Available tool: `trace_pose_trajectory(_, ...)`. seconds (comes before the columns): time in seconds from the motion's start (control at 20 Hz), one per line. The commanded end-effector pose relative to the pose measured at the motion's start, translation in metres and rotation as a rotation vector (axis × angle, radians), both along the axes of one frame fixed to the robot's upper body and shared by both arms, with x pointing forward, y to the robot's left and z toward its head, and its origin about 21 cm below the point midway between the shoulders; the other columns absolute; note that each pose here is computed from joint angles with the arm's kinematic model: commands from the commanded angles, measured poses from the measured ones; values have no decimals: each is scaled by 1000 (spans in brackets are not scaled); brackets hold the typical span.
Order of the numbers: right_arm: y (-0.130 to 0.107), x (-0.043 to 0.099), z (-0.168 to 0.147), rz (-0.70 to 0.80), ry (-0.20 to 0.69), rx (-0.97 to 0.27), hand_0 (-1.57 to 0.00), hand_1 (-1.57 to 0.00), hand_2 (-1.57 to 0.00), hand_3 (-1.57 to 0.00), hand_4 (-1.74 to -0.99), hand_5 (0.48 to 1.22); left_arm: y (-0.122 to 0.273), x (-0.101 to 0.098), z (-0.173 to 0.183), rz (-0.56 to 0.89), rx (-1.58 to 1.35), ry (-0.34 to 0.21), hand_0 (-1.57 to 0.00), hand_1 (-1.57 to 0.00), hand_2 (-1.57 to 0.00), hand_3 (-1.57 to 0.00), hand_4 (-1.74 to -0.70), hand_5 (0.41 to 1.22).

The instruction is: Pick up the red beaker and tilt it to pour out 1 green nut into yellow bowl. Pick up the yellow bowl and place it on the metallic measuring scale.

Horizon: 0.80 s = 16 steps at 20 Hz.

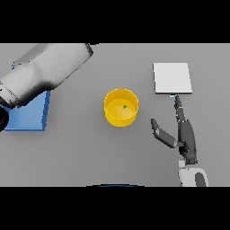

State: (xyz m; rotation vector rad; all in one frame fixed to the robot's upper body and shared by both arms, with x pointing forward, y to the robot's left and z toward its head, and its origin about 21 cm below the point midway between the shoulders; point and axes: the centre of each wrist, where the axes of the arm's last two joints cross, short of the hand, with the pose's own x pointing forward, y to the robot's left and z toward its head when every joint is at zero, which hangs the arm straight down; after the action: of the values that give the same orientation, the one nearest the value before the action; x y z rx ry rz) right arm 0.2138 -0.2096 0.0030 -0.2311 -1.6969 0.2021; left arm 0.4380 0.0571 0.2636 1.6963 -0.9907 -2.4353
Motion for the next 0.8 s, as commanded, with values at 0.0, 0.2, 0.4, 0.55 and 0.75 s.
trace_pose_trajectory(0.0, 1, -3, -1, 9, -2, 16, 1, 1, 1, 1, -1182, 593, 7, 6, 12, 47, -55, -10, -1571, -1571, -1515, -1300, -1709, 1221)
trace_pose_trajectory(0.2, 0, -1, 0, 18, 7, 34, 1, 1, 1, 1, -1199, 594, 62, 28, 45, 264, -454, 16, -1571, -1571, -1548, -1379, -1727, 1221)
trace_pose_trajectory(0.4, -6, -3, -2, 33, -6, 29, 1, 1, 1, 1, -1222, 590, 139, 40, 43, 450, -906, 55, -1571, -1571, -1562, -1383, -1735, 1221)
trace_pose_trajectory(0.55, -3, 2, -2, 39, -14, 21, 1, 1, 1, 1, -1222, 586, 193, 35, 23, 498, -1161, 78, -1571, -1571, -1566, -1426, -1738, 1221)
trace_pose_trajectory(0.75, -7, 4, -2, 55, -13, 1, 1, 1, 1, 1, -1217, 599, 243, 16, -9, 653, -1447, -13, -1571, -1571, -1569, -1432, -1740, 1221)
